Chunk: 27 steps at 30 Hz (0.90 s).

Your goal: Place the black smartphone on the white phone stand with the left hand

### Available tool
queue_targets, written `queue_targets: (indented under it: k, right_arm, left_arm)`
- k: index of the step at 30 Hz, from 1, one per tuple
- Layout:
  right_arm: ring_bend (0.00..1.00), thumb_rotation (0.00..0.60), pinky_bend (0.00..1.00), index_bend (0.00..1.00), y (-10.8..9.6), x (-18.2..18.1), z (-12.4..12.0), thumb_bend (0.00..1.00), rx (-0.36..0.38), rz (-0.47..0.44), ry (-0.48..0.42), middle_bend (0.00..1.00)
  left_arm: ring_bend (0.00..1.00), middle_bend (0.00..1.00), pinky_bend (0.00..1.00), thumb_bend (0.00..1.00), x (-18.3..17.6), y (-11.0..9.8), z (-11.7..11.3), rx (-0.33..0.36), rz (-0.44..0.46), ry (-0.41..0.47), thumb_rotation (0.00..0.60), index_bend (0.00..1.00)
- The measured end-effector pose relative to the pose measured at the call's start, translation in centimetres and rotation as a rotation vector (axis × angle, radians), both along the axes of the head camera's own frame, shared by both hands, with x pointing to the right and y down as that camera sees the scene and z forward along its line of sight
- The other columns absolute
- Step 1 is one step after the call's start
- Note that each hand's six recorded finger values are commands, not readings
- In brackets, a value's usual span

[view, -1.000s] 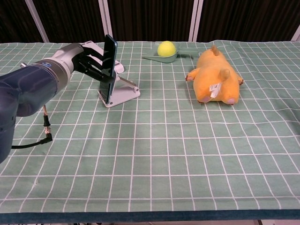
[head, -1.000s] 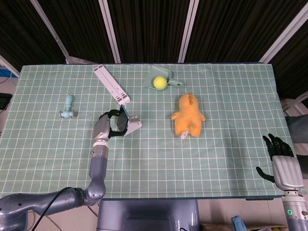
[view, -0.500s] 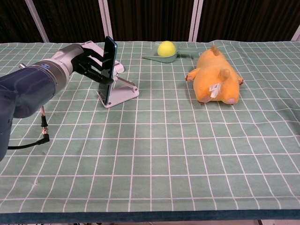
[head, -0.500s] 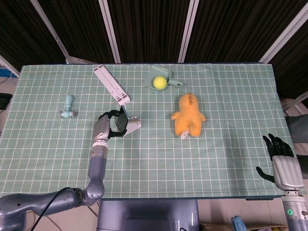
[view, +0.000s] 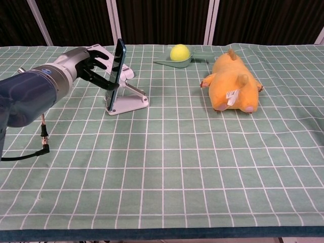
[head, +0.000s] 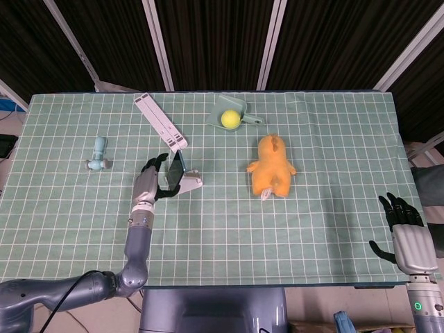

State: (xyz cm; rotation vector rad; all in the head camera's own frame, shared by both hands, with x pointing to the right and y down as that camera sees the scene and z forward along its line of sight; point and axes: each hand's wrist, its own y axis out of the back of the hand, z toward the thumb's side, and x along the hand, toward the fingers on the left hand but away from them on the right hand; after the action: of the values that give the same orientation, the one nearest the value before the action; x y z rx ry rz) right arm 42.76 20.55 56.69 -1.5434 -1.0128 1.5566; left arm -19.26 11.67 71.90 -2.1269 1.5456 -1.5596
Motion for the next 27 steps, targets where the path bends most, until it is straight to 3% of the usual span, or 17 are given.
queue_targets:
  k: [14, 23, 27]
  right_arm:
    - [0.00, 0.600, 0.13, 0.01, 0.0, 0.0, -0.1, 0.30, 0.002, -0.001, 0.002, 0.00]
    - [0.00, 0.600, 0.13, 0.01, 0.1, 0.0, -0.1, 0.30, 0.005, -0.001, 0.004, 0.00]
    - [0.00, 0.600, 0.13, 0.01, 0.1, 0.0, -0.2, 0.30, 0.006, -0.001, 0.005, 0.00]
  left_arm:
    - [0.00, 0.06, 0.03, 0.24, -1.9, -0.1, -2.4, 0.046, 0.031, 0.015, 0.600, 0.05]
    - [0.00, 0.05, 0.01, 0.24, -7.6, 0.8, -6.3, 0.132, 0.131, -0.061, 0.600, 0.04]
    - [0.00, 0.05, 0.01, 0.24, -11.2, 1.6, -8.4, 0.181, 0.204, -0.142, 0.600, 0.04]
